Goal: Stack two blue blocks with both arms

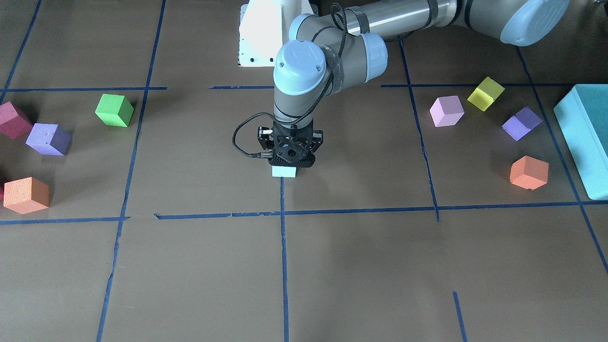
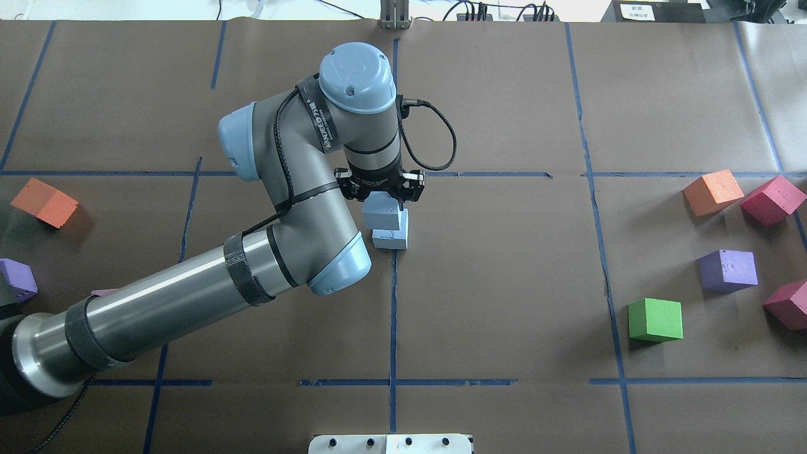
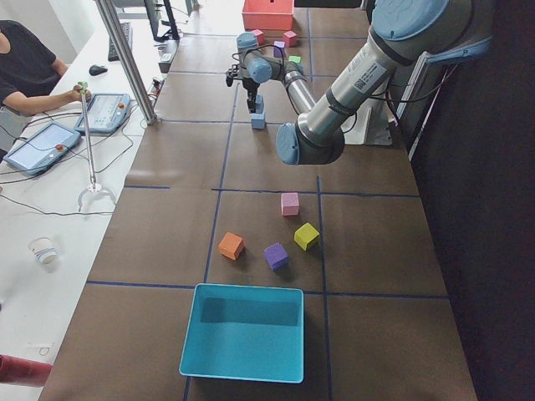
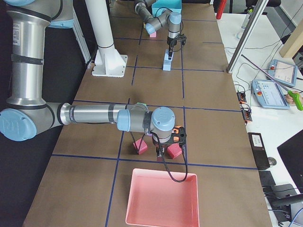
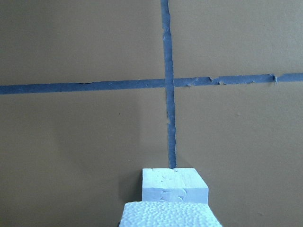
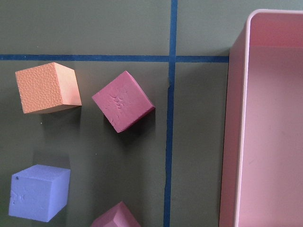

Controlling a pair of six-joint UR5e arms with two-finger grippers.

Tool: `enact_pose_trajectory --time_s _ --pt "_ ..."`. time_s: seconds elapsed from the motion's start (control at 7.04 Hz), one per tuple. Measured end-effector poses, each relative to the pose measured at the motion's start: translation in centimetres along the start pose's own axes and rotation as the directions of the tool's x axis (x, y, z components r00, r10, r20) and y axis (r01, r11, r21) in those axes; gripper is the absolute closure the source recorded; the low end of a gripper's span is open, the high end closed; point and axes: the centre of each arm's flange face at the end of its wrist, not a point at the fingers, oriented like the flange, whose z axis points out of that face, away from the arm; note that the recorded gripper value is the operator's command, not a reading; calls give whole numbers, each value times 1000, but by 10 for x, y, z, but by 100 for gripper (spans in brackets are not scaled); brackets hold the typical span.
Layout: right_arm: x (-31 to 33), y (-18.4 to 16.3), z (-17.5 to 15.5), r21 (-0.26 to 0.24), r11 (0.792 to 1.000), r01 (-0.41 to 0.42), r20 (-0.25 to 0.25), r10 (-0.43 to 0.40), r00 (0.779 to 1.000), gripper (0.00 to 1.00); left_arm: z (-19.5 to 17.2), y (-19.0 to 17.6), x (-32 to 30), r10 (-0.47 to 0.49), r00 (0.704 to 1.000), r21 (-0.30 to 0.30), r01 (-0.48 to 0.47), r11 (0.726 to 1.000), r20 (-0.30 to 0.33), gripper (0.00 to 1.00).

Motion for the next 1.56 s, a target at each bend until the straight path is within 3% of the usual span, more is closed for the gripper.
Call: enact_pose_trajectory --time_s 0.99,1.28,1.42,1.56 --pt "-3 -4 -3 7 1000 6 0 -6 1000 0 21 4 5 16 1000 9 -16 1000 7 91" --pt "-3 -5 -3 8 1000 6 -1 -6 1000 0 21 4 4 14 1000 8 -14 1000 10 78" --pt "-3 -5 -3 8 1000 6 -1 -6 1000 0 21 4 4 14 1000 8 -14 1000 10 49" --pt "-3 -5 -3 8 1000 6 -2 -6 1000 0 21 4 3 13 1000 8 -13 1000 10 3"
